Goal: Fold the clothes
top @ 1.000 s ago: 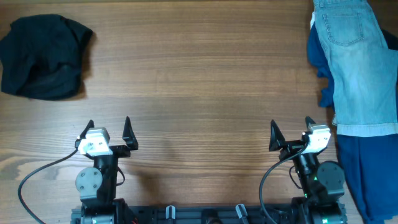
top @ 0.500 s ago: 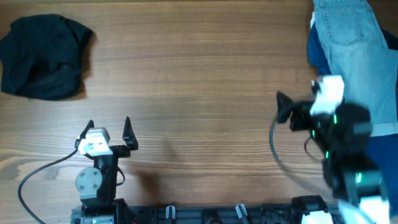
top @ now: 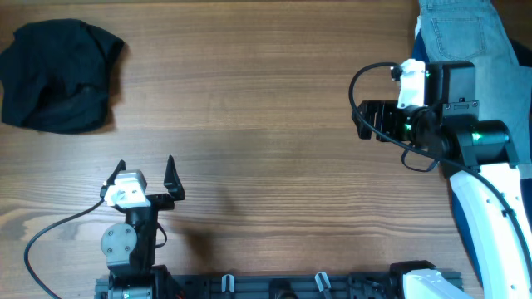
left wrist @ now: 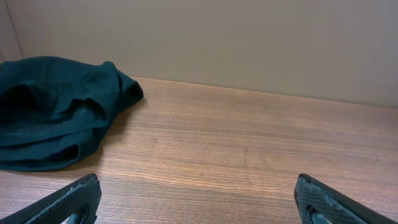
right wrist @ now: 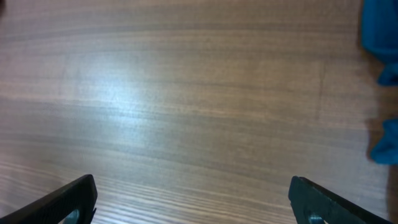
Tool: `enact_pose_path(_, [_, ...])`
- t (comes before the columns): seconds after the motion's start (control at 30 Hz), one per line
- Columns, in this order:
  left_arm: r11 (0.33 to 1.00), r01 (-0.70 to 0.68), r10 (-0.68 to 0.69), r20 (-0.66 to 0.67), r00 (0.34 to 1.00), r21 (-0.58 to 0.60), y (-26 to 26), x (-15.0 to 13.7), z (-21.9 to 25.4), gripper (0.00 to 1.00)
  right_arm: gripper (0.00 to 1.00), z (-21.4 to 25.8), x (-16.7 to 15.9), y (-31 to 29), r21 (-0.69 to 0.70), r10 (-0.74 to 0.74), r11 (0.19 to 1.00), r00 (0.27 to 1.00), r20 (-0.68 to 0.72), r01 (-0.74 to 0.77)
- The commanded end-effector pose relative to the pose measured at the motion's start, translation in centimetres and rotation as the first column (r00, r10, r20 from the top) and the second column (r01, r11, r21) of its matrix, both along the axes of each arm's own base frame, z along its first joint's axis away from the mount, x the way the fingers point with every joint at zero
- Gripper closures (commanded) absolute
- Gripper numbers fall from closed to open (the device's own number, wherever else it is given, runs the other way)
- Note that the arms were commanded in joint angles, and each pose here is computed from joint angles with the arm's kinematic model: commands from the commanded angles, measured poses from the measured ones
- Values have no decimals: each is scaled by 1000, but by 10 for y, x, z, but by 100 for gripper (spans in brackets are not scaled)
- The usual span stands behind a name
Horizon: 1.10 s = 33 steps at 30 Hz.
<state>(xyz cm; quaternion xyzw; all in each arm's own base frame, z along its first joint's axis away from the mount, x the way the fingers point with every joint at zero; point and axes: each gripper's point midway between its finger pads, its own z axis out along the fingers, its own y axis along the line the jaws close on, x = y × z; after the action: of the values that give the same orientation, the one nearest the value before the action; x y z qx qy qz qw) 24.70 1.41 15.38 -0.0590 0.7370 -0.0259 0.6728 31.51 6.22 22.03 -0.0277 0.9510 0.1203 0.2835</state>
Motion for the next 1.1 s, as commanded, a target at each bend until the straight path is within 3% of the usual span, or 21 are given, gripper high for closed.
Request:
enact_pose_path(0.0, [1000,19,-19,-8,1000,10,-3,0,-3,0,0,9,-3,5,17,30,999,1000,7,-30])
enact_pose_path(0.3, [995,99,-101,113,988,24,-17,0,30,0,0,10,-10,19,74,101,992,995,-3,-101])
enact_pose_path(0.57, [996,26,-23,33,999,-89,-5,7,49,0,0,11,-10,19,71,101,992,995,0,-101])
enact_pose_path(0.73, [992,49,-55,-57,997,-115,-9,35,94,0,0,12,-8,19,71,101,992,995,8,-101])
enact_pose_path(0.87, [984,87,-118,-207,971,-153,-16,67,124,0,0,12,-8,19,73,98,992,995,6,-98])
enact_pose_path(1.07, [944,157,-285,-476,832,-291,-40,100,124,0,0,12,-6,13,59,64,996,998,2,-64])
